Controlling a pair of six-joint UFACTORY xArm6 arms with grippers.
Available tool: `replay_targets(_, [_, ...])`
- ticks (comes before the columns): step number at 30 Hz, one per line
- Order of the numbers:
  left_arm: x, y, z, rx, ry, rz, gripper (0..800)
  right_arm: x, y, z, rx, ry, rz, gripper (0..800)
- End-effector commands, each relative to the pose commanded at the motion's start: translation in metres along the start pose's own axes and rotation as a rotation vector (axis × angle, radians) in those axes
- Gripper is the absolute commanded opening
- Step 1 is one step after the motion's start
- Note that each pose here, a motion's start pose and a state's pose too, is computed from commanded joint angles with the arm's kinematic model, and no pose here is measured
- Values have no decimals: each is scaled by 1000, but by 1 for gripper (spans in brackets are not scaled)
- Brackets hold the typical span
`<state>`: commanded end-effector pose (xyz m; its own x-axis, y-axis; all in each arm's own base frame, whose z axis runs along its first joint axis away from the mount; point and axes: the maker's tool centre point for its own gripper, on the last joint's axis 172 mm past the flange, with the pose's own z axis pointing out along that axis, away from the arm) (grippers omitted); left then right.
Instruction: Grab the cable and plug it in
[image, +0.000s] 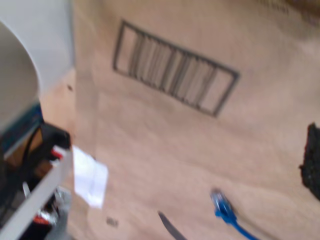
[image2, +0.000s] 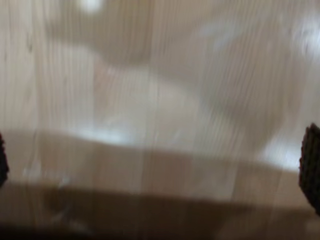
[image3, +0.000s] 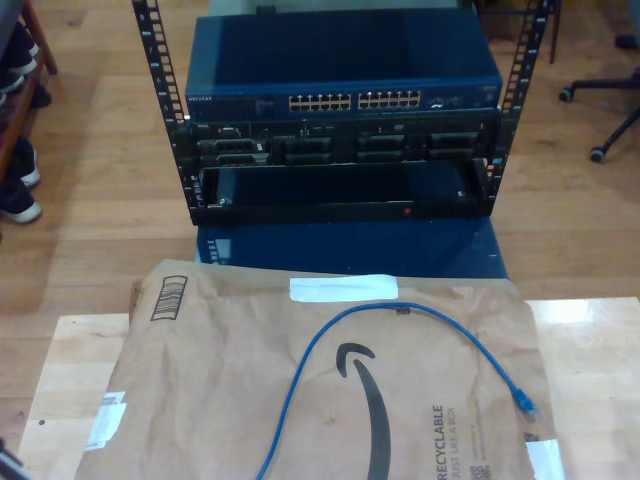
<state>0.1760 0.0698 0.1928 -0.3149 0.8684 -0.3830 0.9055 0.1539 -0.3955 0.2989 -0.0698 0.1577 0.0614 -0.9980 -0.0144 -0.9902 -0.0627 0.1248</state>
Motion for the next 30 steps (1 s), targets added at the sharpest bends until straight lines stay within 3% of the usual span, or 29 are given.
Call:
replay_targets(7, [-33, 11, 13, 25, -5, 20, 799, -130, -32, -2, -7, 53, -163, 793])
replay_targets(13, [-51, 21, 20, 29, 23, 24, 799, -221, -32, 3, -17, 72, -288, 792])
replay_targets(19, [-65, 21, 30, 68, 57, 30, 799, -311, -11, 19, -60, -30, -381, 792])
replay_targets(23, [-66, 26, 34, 67, 66, 28, 799, -352, -6, 37, -24, -30, -473, 792])
replay_targets(30, [-64, 28, 38, 83, 63, 20, 799, -392, -15, 58, 38, -41, -537, 789])
